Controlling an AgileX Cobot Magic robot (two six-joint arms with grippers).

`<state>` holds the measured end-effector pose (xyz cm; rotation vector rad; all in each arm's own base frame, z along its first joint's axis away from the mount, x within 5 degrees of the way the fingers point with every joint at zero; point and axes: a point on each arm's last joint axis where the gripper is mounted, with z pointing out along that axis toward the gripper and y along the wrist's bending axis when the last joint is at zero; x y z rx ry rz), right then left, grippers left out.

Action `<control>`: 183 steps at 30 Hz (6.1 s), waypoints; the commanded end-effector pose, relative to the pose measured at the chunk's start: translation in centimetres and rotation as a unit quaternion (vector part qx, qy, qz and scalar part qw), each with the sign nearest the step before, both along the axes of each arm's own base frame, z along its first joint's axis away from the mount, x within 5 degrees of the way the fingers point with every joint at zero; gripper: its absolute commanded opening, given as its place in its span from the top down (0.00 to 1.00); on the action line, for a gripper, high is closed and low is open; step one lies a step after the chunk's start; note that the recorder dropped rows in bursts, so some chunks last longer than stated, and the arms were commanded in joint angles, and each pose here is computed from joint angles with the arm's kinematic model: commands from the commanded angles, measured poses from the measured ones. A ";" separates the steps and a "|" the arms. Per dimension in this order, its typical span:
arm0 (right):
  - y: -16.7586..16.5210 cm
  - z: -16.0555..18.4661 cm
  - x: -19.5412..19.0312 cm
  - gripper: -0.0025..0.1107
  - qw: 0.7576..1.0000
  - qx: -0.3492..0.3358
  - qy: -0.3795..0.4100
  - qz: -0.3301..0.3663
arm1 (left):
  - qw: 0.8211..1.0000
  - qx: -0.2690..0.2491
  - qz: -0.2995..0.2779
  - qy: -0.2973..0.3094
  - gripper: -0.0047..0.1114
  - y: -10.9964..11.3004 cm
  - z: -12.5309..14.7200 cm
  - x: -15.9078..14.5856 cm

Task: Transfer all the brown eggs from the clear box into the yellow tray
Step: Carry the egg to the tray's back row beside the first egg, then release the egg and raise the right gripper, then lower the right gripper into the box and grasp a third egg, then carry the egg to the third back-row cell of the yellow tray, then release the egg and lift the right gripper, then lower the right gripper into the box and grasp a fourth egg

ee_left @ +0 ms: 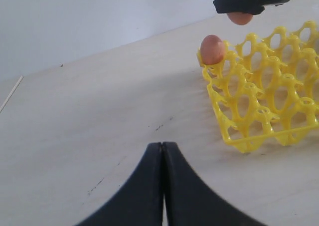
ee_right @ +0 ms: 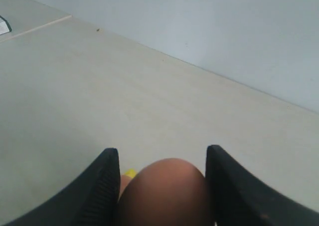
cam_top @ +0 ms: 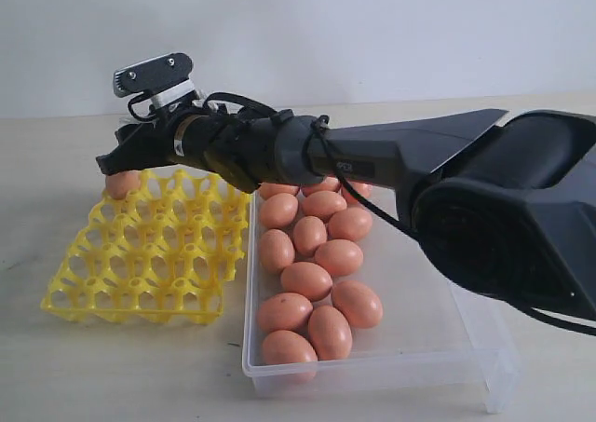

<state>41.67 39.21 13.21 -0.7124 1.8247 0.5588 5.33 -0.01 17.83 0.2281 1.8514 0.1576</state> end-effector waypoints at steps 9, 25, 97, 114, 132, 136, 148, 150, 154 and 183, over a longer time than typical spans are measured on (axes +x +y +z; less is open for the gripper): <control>0.6 -3.1 -0.1 0.88 1.000 -0.001 0.005 0.011 | 1.000 -0.003 -0.001 -0.009 0.96 0.0 0.2 0.0; -1.0 3.3 -0.4 0.44 0.996 -0.069 0.043 -0.039 | 1.000 -0.003 -0.001 -0.009 0.96 0.0 0.2 0.0; -7.5 5.9 -5.5 0.98 0.999 0.033 -0.031 0.001 | 1.000 -0.003 -0.001 -0.009 0.96 0.0 0.2 0.0; -3.7 -2.4 -1.1 0.98 0.999 0.014 0.034 -0.006 | 1.000 -0.003 -0.001 -0.009 0.96 0.0 0.2 0.0; -4.9 -2.9 -0.3 0.38 0.999 -0.023 0.044 -0.022 | 1.000 -0.003 -0.001 -0.009 0.96 0.0 0.2 0.0; -5.9 3.3 -0.6 0.38 0.996 -0.062 0.037 -0.043 | 1.000 -0.003 -0.001 -0.009 0.96 0.0 0.2 0.0; -14.6 13.5 -7.8 0.41 0.921 -0.280 0.220 -0.158 | 1.000 -0.003 -0.001 -0.009 0.96 0.0 0.2 0.0; -15.2 12.2 -8.9 0.41 0.908 -0.293 0.264 -0.141 | 1.000 -0.003 -0.001 -0.009 0.96 0.0 0.2 0.0; -16.4 9.2 -9.7 0.41 0.873 -0.260 0.356 -0.210 | 1.000 -0.003 -0.001 -0.009 0.96 0.0 0.2 0.0; -16.3 2.7 -9.0 0.45 0.822 -0.490 0.238 0.164 | 1.000 -0.003 -0.001 -0.009 0.96 0.0 0.2 0.0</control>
